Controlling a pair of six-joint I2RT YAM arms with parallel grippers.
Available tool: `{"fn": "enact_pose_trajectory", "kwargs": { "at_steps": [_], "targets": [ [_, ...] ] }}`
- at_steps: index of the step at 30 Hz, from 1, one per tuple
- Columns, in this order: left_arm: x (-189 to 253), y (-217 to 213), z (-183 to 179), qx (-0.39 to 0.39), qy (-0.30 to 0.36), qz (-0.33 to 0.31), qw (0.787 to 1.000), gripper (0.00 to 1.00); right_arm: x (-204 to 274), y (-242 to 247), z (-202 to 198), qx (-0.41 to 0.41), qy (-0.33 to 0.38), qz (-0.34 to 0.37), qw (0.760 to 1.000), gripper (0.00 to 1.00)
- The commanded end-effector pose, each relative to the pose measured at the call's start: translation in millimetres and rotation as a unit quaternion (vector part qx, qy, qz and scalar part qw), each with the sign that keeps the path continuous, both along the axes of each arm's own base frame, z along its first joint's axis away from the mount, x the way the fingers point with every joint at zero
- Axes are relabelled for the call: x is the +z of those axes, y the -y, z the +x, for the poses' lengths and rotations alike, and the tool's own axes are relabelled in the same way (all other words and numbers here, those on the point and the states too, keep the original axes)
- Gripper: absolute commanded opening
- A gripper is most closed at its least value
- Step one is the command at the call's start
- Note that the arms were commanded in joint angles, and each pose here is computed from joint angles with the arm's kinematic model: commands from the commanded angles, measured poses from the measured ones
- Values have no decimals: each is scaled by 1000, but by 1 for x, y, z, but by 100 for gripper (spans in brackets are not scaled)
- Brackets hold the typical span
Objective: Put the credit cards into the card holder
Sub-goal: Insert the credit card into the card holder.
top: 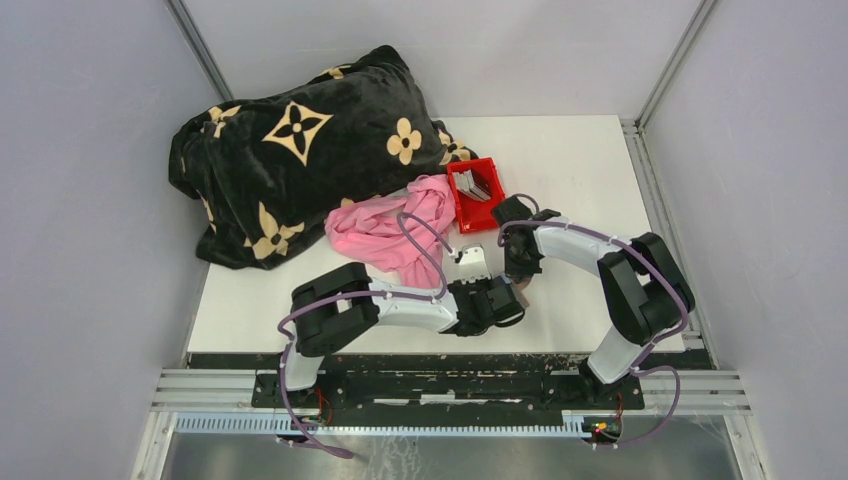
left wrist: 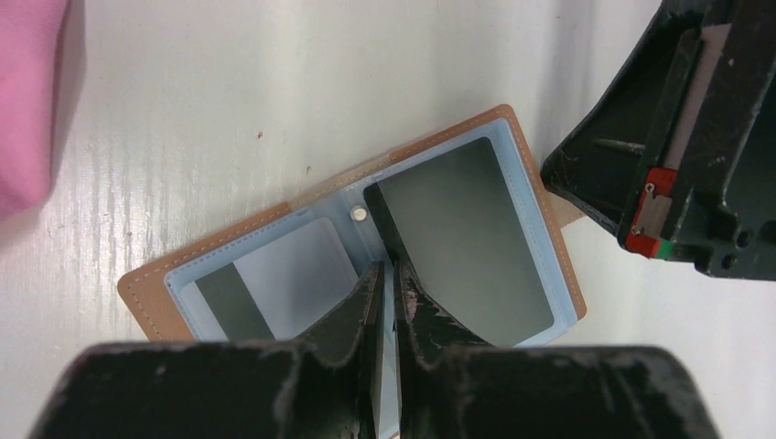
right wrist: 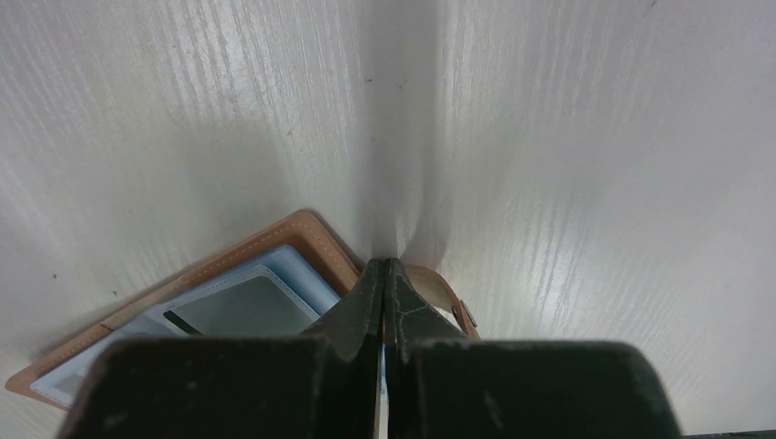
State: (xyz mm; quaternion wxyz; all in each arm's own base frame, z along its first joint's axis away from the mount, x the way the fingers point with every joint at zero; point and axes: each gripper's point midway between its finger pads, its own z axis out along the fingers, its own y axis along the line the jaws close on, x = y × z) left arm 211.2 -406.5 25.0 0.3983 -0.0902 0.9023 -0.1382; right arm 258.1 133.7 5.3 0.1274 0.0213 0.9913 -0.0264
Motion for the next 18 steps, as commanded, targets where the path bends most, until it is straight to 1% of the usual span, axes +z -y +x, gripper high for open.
{"fn": "enact_pose_trajectory", "kwargs": {
  "at_steps": [1, 12, 18],
  "targets": [
    [27, -6, 20, 20, 36, -13, 999, 14, -39, -34, -46, 5, -91, 63, 994, 1],
    [58, -71, 34, 82, 75, 9, 994, 16, -43, -50, -43, 3, -90, 78, 993, 1],
    [71, -102, 38, 108, 81, 18, 991, 16, -43, -67, -38, 7, -80, 87, 993, 1]
  ]
}}
